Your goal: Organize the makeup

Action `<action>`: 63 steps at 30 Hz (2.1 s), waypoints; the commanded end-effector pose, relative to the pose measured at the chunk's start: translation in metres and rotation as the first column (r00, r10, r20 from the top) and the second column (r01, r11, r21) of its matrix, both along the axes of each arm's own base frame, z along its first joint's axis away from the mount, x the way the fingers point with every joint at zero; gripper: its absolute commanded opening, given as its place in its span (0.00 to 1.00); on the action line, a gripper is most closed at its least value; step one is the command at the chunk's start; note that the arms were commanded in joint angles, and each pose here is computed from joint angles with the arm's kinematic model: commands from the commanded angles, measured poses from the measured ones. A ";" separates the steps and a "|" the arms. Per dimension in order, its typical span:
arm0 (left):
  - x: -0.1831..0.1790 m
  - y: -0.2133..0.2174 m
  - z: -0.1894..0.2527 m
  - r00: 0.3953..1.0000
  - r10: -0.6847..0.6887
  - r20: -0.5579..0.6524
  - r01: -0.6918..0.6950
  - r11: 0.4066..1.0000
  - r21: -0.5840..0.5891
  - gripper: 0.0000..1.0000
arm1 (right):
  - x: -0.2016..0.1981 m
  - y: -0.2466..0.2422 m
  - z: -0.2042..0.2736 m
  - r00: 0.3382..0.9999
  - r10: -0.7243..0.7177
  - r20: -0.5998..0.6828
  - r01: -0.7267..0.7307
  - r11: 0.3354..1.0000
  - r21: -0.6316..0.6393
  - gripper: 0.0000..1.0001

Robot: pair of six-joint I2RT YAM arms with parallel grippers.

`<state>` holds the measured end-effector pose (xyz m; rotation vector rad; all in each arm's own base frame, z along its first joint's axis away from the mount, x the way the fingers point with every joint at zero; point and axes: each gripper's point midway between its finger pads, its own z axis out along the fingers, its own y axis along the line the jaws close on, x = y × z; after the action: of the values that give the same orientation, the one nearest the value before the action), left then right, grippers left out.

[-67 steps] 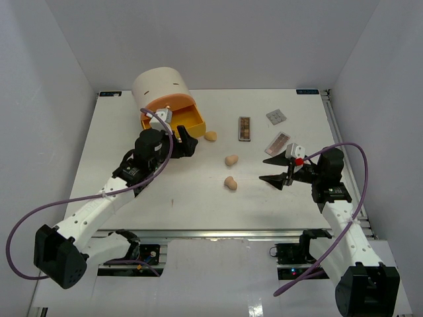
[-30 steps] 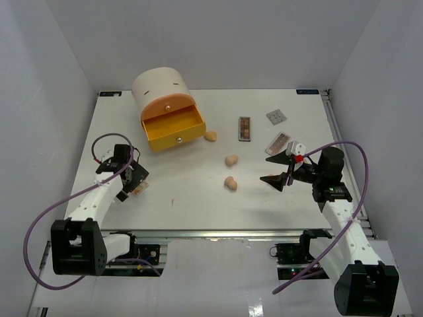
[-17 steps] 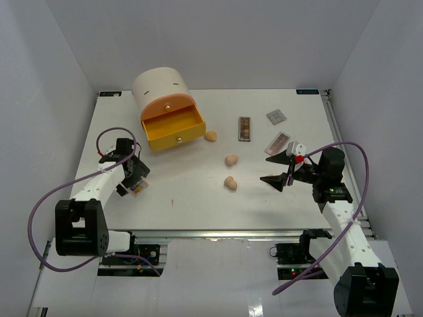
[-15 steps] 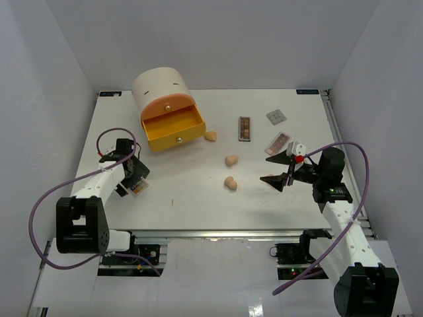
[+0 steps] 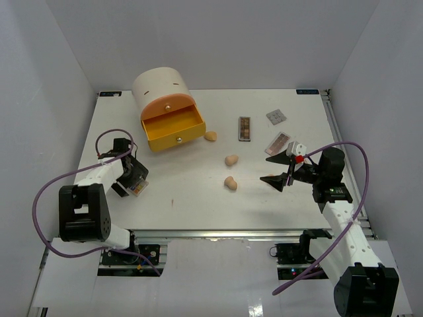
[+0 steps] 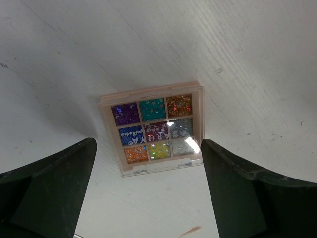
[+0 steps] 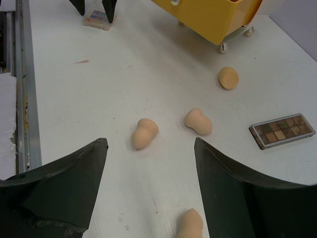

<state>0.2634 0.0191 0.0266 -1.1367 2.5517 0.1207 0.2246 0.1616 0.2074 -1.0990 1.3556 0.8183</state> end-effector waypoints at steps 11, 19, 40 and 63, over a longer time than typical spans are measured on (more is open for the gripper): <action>0.014 -0.003 0.025 0.995 0.029 0.100 -0.025 0.999 -0.042 0.98 | 0.006 -0.007 0.016 0.999 -0.023 0.048 0.023 1.000 0.003 0.78; -0.001 -0.006 0.002 0.997 0.081 -0.011 -0.082 0.995 -0.060 0.98 | 0.006 -0.007 0.016 0.999 -0.022 0.049 0.021 1.000 0.004 0.78; 0.001 0.002 -0.006 0.993 0.104 -0.057 -0.106 0.994 -0.017 0.95 | 0.006 -0.008 0.017 0.998 -0.024 0.054 0.024 1.000 0.004 0.78; 0.040 -0.082 0.220 0.660 -0.339 0.671 0.498 0.866 -0.052 0.00 | 0.008 -0.010 0.016 0.998 -0.035 0.060 0.035 0.999 0.000 0.78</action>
<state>0.2941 -0.0305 0.1856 -0.6918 2.2254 -0.4192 0.2303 0.1527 0.2082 -1.0710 1.3693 0.7868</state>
